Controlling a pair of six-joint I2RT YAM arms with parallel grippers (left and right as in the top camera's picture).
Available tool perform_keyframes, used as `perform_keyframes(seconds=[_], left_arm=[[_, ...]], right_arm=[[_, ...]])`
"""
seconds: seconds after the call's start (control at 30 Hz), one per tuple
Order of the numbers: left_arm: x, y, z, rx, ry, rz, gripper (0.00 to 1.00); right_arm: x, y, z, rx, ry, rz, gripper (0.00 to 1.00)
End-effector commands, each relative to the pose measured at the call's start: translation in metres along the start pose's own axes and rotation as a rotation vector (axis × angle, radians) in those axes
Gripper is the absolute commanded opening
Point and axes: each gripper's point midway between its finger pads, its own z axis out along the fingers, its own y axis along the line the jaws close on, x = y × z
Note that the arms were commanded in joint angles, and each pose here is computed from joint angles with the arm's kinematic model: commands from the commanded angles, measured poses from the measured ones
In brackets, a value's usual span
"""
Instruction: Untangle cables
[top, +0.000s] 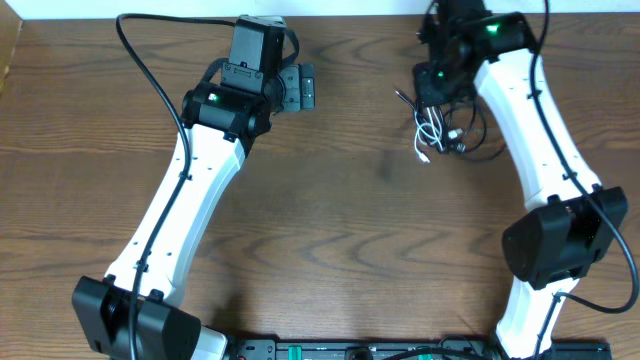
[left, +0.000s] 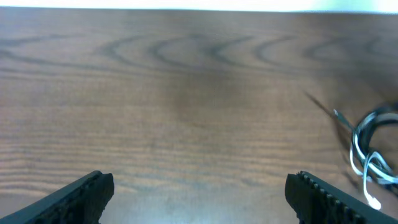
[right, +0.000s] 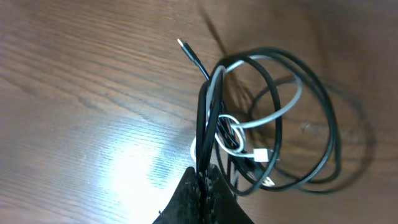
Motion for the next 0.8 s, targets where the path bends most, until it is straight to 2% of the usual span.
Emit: perform_keyframes(seconds=[0.0,0.27,0.33,0.4,0.47,0.53,0.6,0.77], left_arm=[[-0.005,0.009,-0.006,0.005,0.000,-0.041,0.95],[0.006,0.062,-0.005,0.044,0.092,-0.198,0.95],[0.007,0.078,-0.006,0.038,0.103,-0.235,0.95],[0.009,0.093,-0.007,0.026,0.112,-0.270,0.95],[0.011,0.105,-0.009,0.008,0.117,-0.292,0.95],[0.012,0.112,-0.009,-0.003,0.120,-0.305,0.95],[0.013,0.113,-0.010,-0.005,0.121,-0.308,0.95],[0.013,0.110,-0.009,-0.001,0.124,-0.302,0.95]], right_arm=[[-0.007,0.020,-0.010,0.050,-0.040,-0.112,0.01],[0.014,0.099,0.048,0.004,0.063,-0.275,0.01],[0.023,0.118,0.062,-0.013,0.096,-0.311,0.04],[0.036,0.140,0.075,-0.048,0.135,-0.348,0.11],[0.049,0.162,0.084,-0.101,0.171,-0.379,0.20],[0.063,0.187,0.089,-0.174,0.204,-0.436,0.34],[0.074,0.207,0.088,-0.242,0.222,-0.486,0.41],[0.074,0.226,0.069,-0.375,0.202,-0.534,0.60]])
